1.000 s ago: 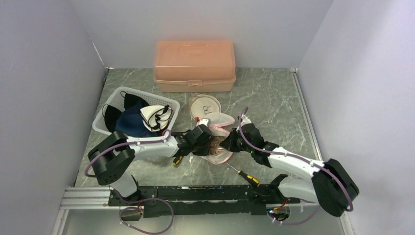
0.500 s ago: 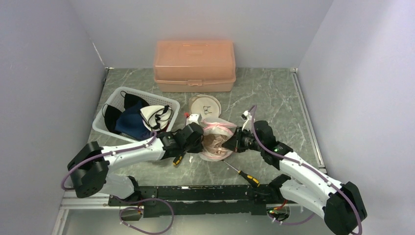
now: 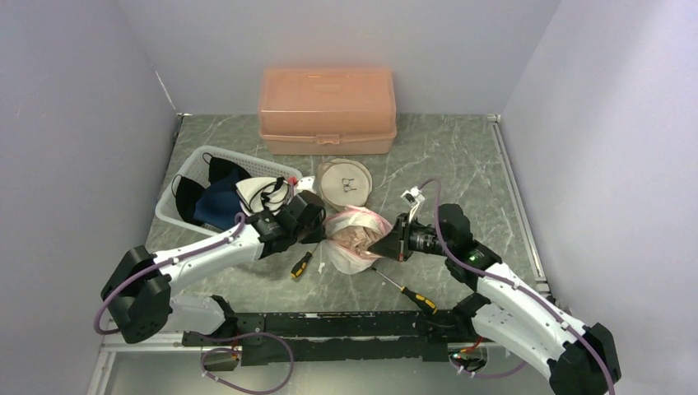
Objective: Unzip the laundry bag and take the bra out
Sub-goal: Pick up the bra from the laundry bag.
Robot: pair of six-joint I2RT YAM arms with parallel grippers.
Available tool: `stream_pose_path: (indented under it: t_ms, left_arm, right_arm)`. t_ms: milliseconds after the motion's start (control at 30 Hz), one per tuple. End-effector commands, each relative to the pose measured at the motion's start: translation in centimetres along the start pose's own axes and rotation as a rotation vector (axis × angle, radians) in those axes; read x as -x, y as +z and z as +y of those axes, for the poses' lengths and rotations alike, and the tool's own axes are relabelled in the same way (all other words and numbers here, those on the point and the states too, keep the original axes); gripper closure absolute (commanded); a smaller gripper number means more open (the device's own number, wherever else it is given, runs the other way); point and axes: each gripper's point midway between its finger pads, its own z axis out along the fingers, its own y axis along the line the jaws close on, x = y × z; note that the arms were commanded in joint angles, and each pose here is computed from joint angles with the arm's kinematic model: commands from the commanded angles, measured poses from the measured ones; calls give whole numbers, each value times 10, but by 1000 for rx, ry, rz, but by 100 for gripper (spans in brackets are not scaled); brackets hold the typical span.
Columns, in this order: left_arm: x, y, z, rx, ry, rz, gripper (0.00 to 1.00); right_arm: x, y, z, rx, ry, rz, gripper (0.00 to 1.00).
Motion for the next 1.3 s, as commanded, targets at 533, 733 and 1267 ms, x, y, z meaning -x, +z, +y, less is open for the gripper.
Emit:
stream_pose_path:
  t_ms: [533,733,1267]
  left_arm:
    - [-24,13,-9,-166,-25,34,97]
    - [-18,-14,-34,-361,-57,-10,97]
    - [-37,-13,-48,-407,8,17,97]
  right_arm:
    - [56,-21,53,287,-18,-401,100]
    - [80,-31,20,98,71,-580,100]
    - [73,-27,68,412,145,-458,100]
